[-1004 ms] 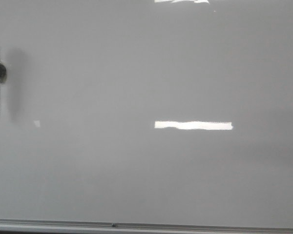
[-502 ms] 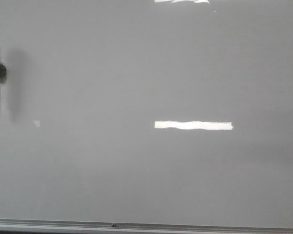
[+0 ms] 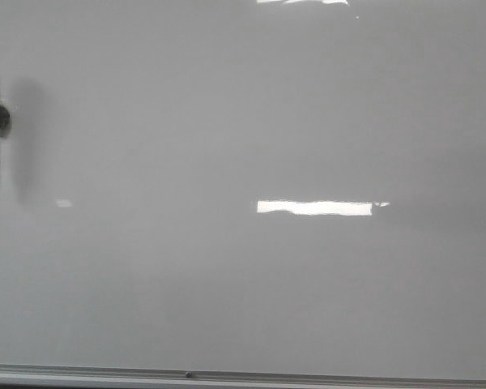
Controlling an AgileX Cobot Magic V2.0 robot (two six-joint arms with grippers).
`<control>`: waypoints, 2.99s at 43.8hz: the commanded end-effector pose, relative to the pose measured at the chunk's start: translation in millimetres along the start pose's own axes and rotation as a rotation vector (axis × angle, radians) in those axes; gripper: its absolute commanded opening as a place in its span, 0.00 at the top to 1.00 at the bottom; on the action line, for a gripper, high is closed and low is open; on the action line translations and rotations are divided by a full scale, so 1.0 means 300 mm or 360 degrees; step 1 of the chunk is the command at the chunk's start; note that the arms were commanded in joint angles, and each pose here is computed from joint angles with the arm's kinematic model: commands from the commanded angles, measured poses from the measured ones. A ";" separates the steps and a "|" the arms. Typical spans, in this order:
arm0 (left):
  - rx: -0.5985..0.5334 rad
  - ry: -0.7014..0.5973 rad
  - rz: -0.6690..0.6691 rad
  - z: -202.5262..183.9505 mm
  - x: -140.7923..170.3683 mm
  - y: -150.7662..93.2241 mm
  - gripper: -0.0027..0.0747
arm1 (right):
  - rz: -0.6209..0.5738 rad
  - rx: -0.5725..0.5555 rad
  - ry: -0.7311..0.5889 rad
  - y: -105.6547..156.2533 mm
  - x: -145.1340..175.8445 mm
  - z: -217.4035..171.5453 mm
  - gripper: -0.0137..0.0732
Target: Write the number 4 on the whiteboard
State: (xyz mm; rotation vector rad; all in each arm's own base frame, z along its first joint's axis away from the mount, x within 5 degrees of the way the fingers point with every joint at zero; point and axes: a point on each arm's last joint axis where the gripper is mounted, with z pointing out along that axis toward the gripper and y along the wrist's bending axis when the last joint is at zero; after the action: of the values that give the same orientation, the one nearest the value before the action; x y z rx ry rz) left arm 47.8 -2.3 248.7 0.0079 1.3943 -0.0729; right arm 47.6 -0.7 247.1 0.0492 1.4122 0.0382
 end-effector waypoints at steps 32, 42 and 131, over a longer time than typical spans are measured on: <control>-0.0017 0.0502 0.0049 0.213 -0.420 -0.015 0.99 | -0.0009 -0.0021 0.0641 0.034 -0.397 0.211 0.92; -0.0021 0.0667 0.0050 0.270 -0.365 -0.013 0.99 | -0.0019 -0.0029 0.0833 0.041 -0.333 0.298 0.92; 0.0010 0.1329 -0.0135 0.868 0.169 -0.068 0.33 | -0.0071 -0.0003 0.1279 0.040 -0.159 0.430 0.09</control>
State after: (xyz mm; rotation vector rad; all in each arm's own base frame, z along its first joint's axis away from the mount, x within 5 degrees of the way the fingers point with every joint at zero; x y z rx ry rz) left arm 303.7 -35.6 223.1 -0.0113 2.3692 -0.1410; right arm 163.5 6.8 302.0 0.0223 2.3044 0.0336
